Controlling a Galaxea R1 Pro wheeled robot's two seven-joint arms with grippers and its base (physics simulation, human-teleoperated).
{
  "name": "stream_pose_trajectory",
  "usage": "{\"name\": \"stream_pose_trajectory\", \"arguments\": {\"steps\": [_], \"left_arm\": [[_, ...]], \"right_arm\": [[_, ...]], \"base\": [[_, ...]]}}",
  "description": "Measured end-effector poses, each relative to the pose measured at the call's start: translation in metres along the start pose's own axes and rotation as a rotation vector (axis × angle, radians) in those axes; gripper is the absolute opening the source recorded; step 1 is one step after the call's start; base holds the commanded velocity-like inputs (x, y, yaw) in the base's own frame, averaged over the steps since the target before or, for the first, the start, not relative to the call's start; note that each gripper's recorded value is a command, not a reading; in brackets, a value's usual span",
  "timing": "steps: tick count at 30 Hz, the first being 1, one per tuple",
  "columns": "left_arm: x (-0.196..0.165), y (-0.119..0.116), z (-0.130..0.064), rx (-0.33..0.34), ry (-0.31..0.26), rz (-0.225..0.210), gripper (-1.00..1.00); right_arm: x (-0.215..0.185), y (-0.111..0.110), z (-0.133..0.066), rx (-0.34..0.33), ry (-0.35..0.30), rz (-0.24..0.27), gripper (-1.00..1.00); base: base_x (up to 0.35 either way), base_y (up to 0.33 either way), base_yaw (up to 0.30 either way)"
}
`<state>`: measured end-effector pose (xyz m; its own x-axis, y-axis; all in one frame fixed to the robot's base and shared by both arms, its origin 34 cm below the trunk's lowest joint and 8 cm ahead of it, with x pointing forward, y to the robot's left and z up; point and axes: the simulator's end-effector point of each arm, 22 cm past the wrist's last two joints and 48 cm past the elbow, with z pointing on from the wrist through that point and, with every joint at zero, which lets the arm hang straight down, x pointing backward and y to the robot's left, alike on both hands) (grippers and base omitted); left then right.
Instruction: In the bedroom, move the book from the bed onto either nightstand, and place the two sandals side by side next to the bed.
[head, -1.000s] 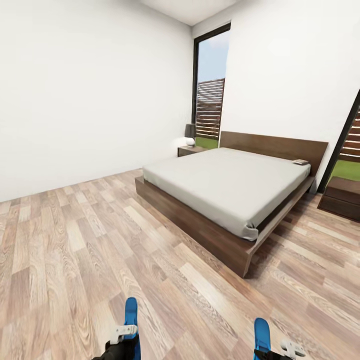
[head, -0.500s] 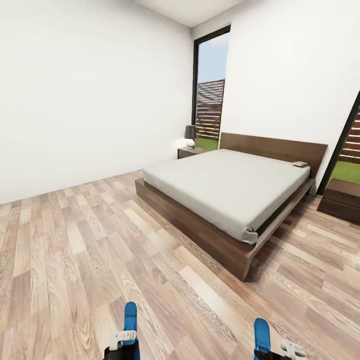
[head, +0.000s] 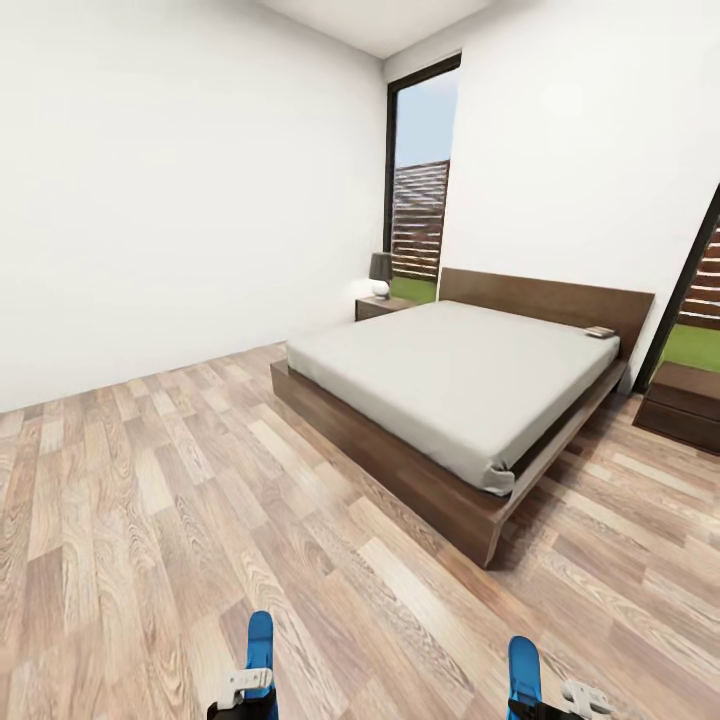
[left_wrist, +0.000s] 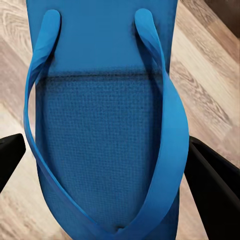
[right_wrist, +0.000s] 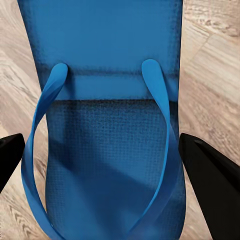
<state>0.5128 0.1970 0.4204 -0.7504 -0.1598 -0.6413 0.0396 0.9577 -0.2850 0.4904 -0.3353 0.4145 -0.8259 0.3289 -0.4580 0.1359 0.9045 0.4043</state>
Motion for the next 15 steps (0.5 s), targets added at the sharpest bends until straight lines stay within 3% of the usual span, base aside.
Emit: {"name": "stream_pose_trajectory", "arguments": {"steps": [5, 15], "left_arm": [[-0.0033, -0.0011, -0.0025, 0.000, -0.001, 0.000, -1.00], [-0.0040, -0.0014, -0.0026, 0.000, -0.002, 0.001, -1.00]], "right_arm": [[-0.0023, 0.0016, -0.0030, 0.000, 0.001, -0.001, -1.00], [-0.0028, 0.0018, -0.0032, 0.000, -0.001, -0.001, -1.00]], "base": [[0.000, 0.000, -0.163], [0.000, 0.000, -0.281]]}}
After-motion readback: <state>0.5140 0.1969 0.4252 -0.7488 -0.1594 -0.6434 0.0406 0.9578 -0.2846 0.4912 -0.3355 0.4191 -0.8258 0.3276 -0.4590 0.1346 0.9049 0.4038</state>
